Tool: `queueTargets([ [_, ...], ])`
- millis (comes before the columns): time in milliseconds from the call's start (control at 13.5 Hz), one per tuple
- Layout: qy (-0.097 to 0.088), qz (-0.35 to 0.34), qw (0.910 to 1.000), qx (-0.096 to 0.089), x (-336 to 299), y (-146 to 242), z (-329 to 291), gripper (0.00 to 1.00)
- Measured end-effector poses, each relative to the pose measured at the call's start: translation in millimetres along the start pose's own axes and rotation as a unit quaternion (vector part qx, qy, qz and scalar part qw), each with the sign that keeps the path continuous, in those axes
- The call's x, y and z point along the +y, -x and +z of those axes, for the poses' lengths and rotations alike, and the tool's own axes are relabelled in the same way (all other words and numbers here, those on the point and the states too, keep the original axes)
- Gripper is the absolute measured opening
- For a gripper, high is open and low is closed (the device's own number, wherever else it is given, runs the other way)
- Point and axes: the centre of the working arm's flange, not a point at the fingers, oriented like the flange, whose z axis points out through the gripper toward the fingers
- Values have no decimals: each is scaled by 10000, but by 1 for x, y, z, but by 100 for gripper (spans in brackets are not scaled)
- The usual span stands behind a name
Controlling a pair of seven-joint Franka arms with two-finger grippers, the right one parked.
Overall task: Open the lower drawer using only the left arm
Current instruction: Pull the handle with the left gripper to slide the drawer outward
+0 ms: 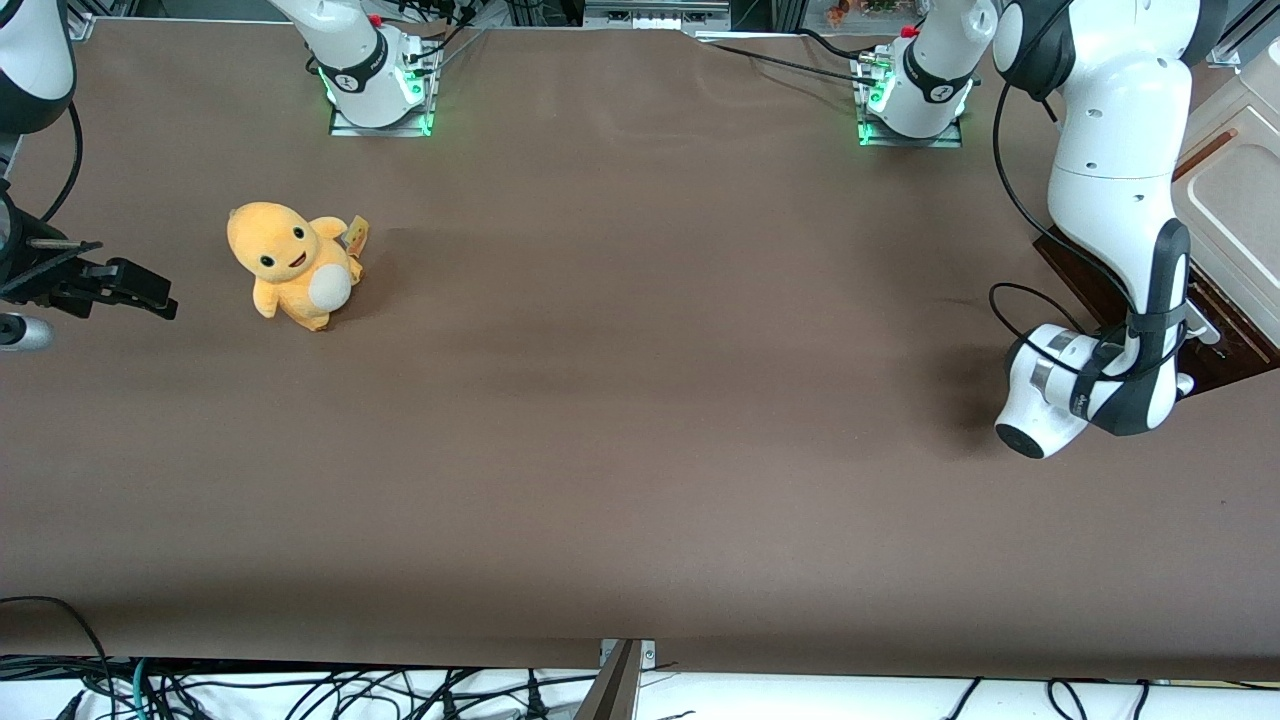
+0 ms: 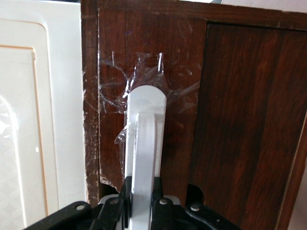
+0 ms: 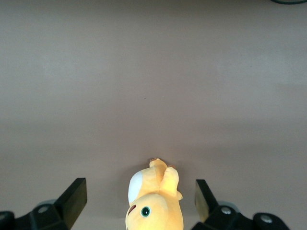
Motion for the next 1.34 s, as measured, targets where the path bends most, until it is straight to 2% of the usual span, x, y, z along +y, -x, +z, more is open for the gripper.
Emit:
queueTargets([
  [669,-14,-24,9999,119,3,6,-21,19],
  [966,49,-56,10000,61,2,6,-31,19],
  [1337,46,-50,9999,76,3,8,-38,19],
])
